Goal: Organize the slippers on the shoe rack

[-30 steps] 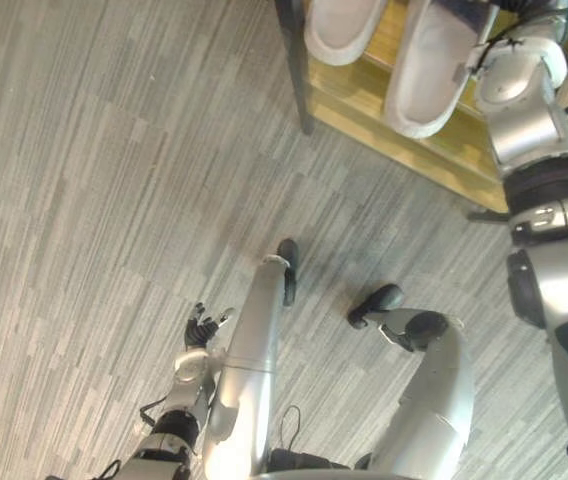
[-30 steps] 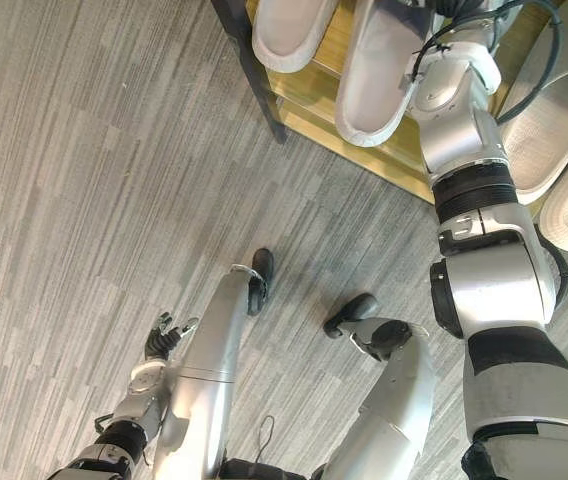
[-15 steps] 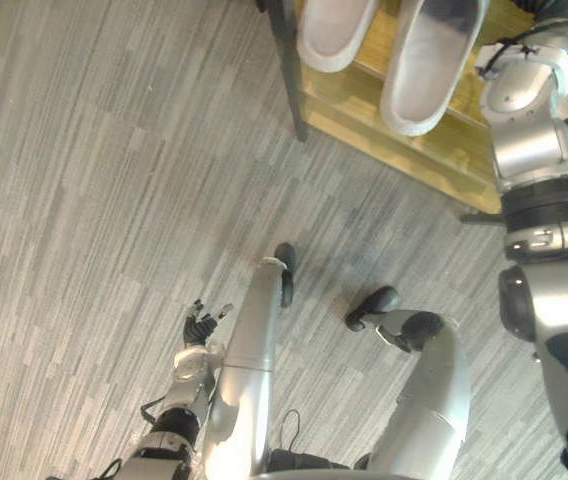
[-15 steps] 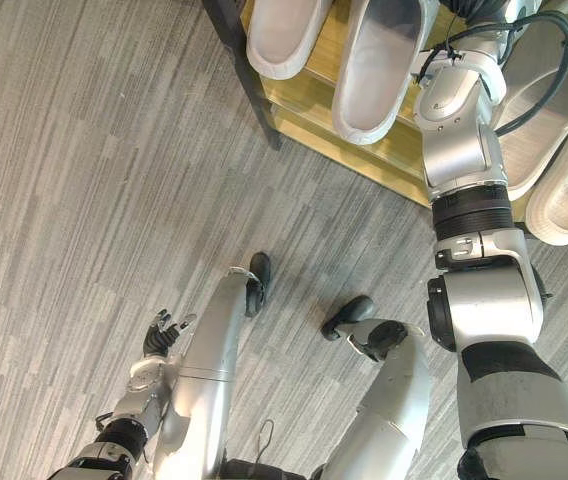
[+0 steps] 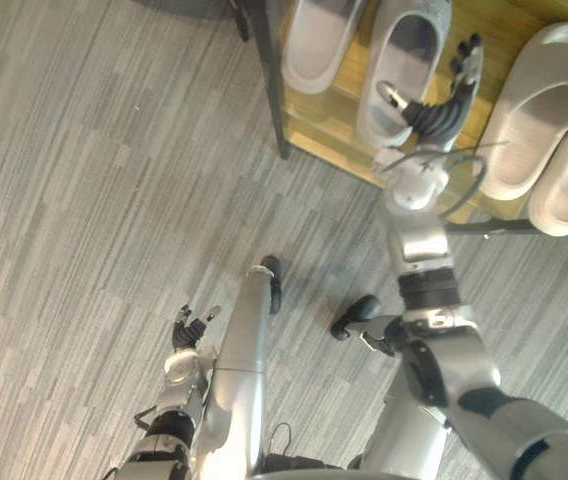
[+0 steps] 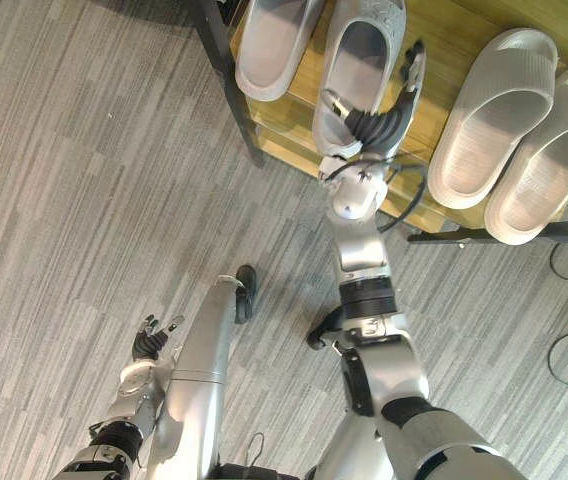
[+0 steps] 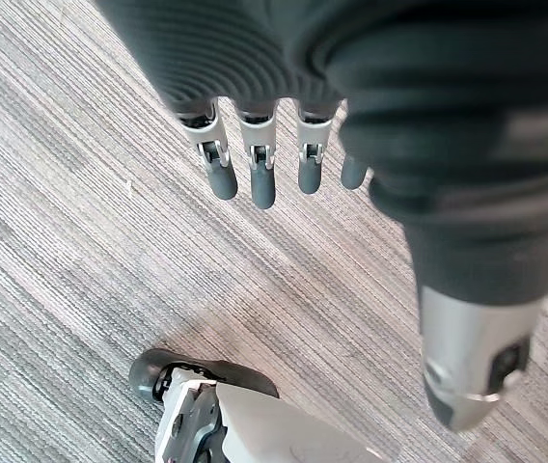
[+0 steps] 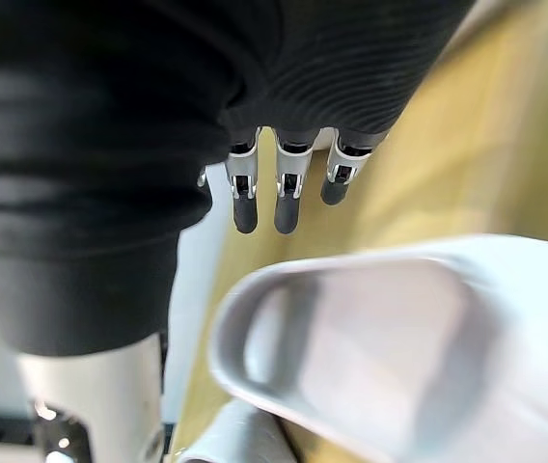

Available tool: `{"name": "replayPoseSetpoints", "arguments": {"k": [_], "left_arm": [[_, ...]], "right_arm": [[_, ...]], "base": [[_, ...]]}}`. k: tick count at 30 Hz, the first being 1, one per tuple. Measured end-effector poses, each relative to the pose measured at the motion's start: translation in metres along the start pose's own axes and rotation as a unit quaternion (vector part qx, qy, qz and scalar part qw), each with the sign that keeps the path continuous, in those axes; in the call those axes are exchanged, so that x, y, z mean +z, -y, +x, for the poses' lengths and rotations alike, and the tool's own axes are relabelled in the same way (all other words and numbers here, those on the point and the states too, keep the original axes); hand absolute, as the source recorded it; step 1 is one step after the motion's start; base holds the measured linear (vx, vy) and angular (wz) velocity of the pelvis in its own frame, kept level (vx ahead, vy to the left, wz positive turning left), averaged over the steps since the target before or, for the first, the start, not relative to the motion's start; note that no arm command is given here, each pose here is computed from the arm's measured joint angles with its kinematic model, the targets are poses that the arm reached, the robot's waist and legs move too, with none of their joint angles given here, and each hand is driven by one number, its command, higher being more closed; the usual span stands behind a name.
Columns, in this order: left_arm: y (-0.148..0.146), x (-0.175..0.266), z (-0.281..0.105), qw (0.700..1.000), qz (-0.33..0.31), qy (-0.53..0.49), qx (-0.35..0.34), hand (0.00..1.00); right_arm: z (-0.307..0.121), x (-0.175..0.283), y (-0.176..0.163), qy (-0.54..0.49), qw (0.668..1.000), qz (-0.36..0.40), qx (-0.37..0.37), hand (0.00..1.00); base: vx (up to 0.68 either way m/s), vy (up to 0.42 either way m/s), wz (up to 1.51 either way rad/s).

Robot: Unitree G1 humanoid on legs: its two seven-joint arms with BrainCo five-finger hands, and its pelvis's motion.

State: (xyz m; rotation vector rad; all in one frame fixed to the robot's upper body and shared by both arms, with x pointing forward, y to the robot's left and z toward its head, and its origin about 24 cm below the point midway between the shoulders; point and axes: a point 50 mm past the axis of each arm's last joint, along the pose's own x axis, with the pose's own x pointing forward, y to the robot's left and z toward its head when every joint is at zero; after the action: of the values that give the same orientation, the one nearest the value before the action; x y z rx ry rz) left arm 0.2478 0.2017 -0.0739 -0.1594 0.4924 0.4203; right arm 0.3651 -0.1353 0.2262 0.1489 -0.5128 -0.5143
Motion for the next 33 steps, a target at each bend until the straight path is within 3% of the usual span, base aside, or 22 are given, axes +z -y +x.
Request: {"name": "replayPoseSetpoints", "arguments": {"k": [13,21,33], "left_arm": [[-0.001,0.000,0.000,1.000,-0.014,-0.001,0.013,0.00],[0.003,-0.003,-0.002,1.000,-0.013,-0.004,0.010,0.00],[0.006,-0.003,-0.002,1.000,-0.016,-0.005,0.006,0.00]], "right_arm": [[-0.006,-0.018,0.018,-0.063,0.990,0.118,-0.052,0.00],[0.000,-0.016,0.021,-0.069,0.983,0.168,-0.021,0.00],[0.009,-0.001,-0.003,-0.070,0.975,0.210,0.023,0.00]], "base": [[0.01,-0.001,0.00],[0.01,0.001,0.03],[0.00,0.000,0.00]]}}
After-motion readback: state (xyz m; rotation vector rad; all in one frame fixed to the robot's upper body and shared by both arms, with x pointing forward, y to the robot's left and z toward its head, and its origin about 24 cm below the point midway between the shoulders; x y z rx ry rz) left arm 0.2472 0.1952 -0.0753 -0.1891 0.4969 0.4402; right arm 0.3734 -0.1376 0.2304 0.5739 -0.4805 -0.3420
